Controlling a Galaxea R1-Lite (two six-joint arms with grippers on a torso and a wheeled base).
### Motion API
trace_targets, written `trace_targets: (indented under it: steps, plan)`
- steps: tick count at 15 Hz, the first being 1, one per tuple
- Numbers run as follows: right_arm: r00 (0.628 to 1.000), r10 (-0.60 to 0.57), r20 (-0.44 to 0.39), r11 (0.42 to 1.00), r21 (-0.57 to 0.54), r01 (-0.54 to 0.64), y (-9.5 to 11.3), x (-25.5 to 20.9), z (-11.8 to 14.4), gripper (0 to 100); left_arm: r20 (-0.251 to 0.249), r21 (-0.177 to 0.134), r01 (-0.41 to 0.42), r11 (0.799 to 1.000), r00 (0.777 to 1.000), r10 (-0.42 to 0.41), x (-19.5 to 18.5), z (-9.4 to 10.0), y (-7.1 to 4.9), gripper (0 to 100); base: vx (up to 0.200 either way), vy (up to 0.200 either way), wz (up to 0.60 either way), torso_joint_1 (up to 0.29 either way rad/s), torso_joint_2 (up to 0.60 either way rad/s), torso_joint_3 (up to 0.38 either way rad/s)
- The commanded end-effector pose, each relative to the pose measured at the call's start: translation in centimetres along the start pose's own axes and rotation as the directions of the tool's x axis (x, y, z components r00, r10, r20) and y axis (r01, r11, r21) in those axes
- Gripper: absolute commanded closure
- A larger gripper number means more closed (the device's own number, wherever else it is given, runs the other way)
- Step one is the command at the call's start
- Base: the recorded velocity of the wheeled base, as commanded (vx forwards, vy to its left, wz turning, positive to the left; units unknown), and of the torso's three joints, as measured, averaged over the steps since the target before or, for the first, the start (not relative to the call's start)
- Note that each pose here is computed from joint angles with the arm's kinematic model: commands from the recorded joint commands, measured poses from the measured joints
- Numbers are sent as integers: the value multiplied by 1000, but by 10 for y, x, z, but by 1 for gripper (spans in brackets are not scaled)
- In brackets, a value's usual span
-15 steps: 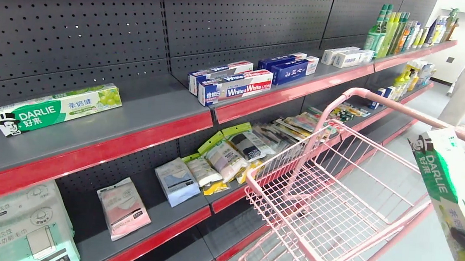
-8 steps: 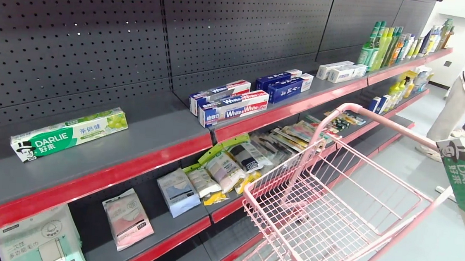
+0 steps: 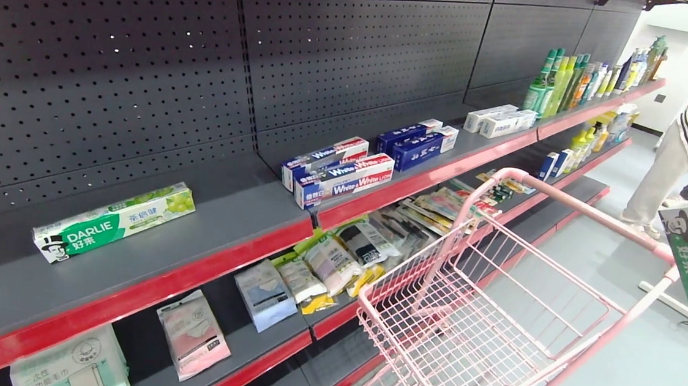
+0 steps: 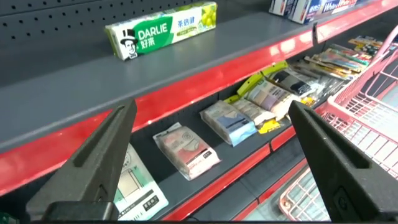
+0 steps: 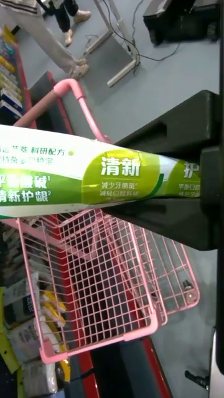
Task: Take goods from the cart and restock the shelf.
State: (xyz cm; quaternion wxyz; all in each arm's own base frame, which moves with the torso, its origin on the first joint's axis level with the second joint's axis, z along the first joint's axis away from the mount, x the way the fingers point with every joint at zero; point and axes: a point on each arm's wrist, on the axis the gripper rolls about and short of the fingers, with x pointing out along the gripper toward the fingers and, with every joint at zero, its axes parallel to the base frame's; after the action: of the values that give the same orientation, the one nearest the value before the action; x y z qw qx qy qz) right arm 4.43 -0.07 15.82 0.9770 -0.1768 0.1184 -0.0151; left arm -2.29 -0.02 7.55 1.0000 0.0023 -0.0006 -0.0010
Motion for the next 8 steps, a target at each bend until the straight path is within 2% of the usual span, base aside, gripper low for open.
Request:
trace_targets:
  steps: [1, 8]
  plan:
    - [1000, -11, -2, 1000, -4, 11, -1, 0, 0, 100, -1, 0, 0, 1000, 1000, 0, 0, 0, 0, 0, 0, 0, 0, 163, -369, -198]
    - [1000, -17, -11, 1000, -5, 17, -1, 1, 0, 100, -1, 0, 1, 1000, 1000, -1, 0, 0, 0, 0, 0, 0, 0, 170, -355, -187]
